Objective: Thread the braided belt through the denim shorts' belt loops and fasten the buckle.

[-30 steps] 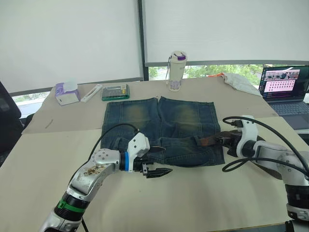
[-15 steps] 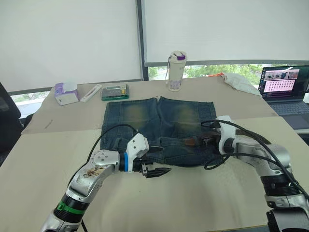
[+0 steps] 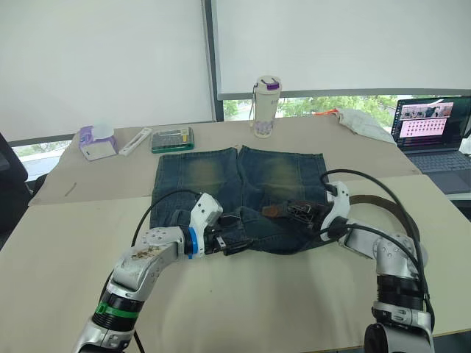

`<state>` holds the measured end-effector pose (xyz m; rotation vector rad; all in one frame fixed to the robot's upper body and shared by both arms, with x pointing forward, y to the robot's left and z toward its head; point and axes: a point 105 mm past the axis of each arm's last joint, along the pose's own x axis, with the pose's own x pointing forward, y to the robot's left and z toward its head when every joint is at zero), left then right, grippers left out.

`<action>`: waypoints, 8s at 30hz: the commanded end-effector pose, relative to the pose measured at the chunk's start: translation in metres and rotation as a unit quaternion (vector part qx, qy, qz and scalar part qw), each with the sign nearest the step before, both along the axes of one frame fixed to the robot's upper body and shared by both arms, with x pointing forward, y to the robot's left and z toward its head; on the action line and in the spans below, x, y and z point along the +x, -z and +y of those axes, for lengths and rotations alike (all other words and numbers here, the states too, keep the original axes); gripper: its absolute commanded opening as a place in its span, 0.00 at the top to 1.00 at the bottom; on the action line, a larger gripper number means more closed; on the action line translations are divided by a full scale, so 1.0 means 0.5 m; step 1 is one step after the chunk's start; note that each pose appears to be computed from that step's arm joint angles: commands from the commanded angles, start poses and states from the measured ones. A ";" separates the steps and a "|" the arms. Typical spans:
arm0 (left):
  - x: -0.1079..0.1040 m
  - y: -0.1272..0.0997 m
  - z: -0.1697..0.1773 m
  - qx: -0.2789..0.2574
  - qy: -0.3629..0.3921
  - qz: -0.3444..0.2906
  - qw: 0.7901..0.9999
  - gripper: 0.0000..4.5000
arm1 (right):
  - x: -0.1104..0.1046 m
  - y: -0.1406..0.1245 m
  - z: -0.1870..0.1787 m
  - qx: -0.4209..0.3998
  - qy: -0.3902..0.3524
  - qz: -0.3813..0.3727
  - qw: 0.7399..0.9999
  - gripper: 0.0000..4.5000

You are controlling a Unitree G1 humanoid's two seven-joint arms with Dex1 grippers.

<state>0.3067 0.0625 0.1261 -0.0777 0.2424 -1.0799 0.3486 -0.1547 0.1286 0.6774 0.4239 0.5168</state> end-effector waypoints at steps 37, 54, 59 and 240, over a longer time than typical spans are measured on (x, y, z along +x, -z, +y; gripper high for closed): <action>0.047 -0.085 -0.098 -0.211 0.014 0.219 0.953 1.00 | -0.163 -0.076 -0.006 -0.356 -0.064 -0.153 0.919 0.40; 0.041 -0.083 -0.113 -0.203 0.025 0.215 0.955 1.00 | -0.098 -0.024 -0.039 -0.491 -0.019 -0.114 0.864 0.95; 0.044 -0.086 -0.098 -0.205 0.014 0.212 0.955 1.00 | -0.124 -0.037 -0.137 -0.529 0.034 -0.074 0.845 0.99; 0.026 -0.015 0.025 -0.137 -0.054 0.250 0.957 1.00 | -0.103 0.021 0.034 -0.416 -0.091 -0.108 0.898 0.99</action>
